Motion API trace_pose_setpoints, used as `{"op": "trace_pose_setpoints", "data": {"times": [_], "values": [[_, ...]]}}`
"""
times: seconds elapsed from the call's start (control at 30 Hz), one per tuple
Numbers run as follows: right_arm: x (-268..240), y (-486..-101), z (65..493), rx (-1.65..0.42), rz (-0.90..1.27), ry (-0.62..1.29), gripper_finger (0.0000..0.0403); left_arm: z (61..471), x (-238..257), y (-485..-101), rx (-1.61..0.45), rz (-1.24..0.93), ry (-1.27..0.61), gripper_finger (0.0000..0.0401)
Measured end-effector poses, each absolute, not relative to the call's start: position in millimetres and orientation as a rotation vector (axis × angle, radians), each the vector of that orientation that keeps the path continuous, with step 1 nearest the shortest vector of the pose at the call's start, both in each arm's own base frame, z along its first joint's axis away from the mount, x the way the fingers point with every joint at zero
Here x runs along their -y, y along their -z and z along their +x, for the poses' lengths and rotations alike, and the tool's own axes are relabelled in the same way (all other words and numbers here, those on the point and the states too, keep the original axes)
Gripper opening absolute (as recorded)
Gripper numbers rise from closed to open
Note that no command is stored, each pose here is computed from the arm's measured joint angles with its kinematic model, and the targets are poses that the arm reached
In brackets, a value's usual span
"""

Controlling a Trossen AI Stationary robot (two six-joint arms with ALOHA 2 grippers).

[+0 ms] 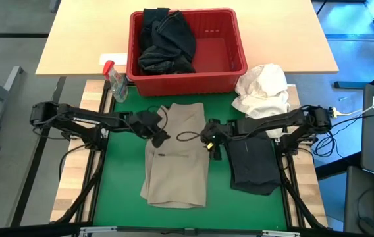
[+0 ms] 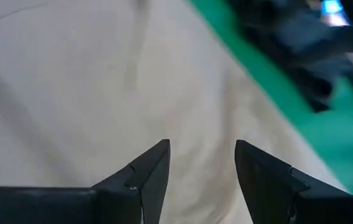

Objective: Fold Laundry from Bin
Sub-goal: Fold the brown shorts

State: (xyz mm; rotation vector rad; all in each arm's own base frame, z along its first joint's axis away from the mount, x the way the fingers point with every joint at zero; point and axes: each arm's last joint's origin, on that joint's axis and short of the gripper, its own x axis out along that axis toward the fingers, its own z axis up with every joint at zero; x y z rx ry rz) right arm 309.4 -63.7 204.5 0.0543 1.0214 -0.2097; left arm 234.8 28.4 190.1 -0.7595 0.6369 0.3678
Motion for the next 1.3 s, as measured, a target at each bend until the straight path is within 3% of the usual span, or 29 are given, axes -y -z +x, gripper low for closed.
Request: {"op": "trace_pose_setpoints", "data": {"times": [0.5, 0.8, 1.13, 1.3], "values": [[51, -168, 290, -1.12, 0.064, 0.207, 0.0209, 224, -30, -150, -0.924, -0.819, -0.631, 0.0176], [52, -168, 292, -1.088, 0.083, 0.22, 0.0209, 242, -29, -156, -0.808, -0.774, -0.432, 0.0176], [52, -169, 294, -1.064, 0.078, 0.219, 0.0209, 242, -31, -139, -0.897, -0.711, -0.487, 0.0174], [52, -170, 296, -1.043, 0.074, 0.218, 0.0209, 245, -29, -131, -0.935, -0.68, -0.459, 0.0128]]}}
